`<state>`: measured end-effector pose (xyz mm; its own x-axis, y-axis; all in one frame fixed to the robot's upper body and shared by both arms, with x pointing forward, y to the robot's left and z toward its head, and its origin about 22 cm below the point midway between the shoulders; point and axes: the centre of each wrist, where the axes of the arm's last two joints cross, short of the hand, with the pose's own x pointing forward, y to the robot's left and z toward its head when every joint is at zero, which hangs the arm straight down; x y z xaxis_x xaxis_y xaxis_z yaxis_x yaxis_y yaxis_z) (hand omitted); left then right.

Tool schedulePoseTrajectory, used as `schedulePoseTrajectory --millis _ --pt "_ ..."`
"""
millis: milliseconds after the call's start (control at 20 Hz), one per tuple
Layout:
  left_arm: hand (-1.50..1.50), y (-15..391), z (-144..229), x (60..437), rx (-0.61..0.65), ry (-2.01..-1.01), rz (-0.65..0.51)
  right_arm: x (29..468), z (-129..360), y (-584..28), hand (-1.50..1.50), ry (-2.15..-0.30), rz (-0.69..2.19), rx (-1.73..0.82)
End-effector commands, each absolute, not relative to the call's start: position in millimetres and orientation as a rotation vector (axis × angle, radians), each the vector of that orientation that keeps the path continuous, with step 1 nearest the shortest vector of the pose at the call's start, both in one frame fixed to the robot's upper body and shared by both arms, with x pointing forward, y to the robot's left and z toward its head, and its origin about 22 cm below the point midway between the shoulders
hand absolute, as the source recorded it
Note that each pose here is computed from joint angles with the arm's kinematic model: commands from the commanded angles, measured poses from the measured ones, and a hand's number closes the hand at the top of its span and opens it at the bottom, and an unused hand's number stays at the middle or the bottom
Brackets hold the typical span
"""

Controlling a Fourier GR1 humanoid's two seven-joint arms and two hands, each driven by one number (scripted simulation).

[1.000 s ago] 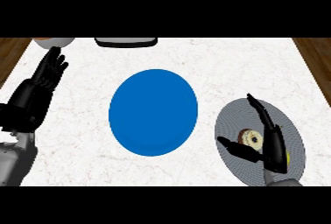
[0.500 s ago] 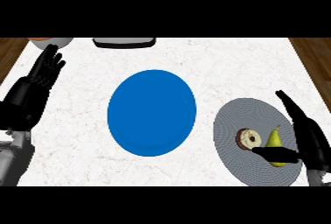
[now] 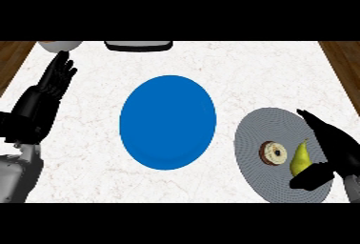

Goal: Pick the pear from the placemat and place it in the plate

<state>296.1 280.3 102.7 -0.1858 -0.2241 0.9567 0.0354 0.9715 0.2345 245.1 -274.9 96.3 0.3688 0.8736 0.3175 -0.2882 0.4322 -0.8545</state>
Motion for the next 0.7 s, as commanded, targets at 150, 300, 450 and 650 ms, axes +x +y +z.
schedulePoseTrajectory --millis 150,300,450,650 --pt "0.00 278 93 293 0.147 -1.747 -0.212 253 106 -272 -1.50 -0.728 0.887 -0.830" --pt "0.00 294 102 301 0.161 -1.752 -0.252 262 87 -271 -1.50 -0.676 0.913 -0.877" --pt "0.00 285 105 296 0.135 -1.747 -0.225 259 76 -255 -1.50 -0.599 0.900 -0.907" --pt "0.00 289 98 293 0.139 -1.744 -0.236 265 54 -270 -1.50 -0.552 0.899 -0.903"
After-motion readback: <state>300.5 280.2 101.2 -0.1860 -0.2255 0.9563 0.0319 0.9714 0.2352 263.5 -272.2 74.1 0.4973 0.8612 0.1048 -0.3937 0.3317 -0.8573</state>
